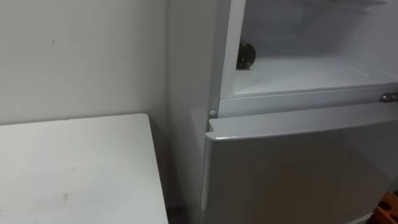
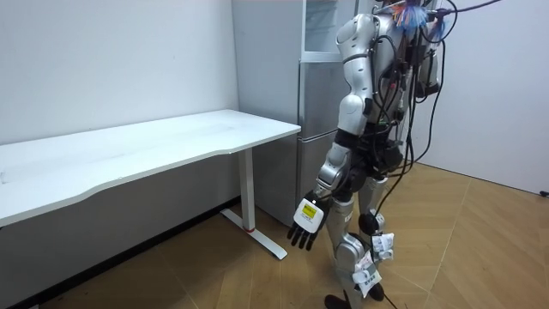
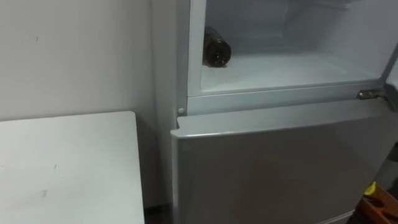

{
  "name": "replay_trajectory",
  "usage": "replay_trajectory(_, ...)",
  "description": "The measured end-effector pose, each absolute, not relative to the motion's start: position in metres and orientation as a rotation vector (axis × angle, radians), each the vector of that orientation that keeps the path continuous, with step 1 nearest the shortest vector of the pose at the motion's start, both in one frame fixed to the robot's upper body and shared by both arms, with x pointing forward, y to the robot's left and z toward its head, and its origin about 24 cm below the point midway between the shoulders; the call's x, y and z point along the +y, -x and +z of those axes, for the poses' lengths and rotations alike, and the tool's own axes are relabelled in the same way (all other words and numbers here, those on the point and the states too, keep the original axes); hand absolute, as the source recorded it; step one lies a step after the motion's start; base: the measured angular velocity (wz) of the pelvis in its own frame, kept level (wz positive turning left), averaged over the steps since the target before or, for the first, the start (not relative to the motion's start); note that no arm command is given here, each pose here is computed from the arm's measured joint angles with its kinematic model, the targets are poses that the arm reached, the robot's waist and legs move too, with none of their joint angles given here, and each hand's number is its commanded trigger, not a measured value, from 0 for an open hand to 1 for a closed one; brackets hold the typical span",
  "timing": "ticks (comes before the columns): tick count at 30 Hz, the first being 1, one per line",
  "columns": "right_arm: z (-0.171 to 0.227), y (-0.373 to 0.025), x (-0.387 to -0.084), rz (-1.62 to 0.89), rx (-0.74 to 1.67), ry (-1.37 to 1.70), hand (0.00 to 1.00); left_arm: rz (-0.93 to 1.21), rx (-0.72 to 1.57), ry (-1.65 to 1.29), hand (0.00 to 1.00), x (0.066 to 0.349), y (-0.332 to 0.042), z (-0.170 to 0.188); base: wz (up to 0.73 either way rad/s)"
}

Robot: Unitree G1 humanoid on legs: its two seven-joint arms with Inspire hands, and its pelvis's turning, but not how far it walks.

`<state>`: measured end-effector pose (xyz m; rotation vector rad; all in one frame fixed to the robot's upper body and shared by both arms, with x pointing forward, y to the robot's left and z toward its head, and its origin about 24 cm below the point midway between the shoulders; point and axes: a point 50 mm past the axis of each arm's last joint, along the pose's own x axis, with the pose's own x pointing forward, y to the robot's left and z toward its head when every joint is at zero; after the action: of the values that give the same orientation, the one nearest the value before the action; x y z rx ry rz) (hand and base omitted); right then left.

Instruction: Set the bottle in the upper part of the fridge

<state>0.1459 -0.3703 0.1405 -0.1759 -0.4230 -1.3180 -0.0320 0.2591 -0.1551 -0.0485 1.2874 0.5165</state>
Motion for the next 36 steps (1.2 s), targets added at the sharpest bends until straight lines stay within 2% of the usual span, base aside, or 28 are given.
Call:
replay_trajectory(6, 0.147, -0.148, -0.365, -1.286, -0.444, 0.339, 0.00, 0.511, 1.300, 0.056, 0.00, 0.258, 0.034, -0.156, 0.00)
replay_trajectory(14, 0.177, -0.157, -0.345, -1.166, -0.609, 0.343, 0.00, 0.498, 1.331, 0.065, 0.00, 0.258, 0.039, -0.157, 0.02)
replay_trajectory(36, 0.184, -0.196, -0.291, -0.700, -0.654, 0.334, 0.00, 0.443, 1.348, -0.018, 0.00, 0.262, 0.036, -0.157, 0.00)
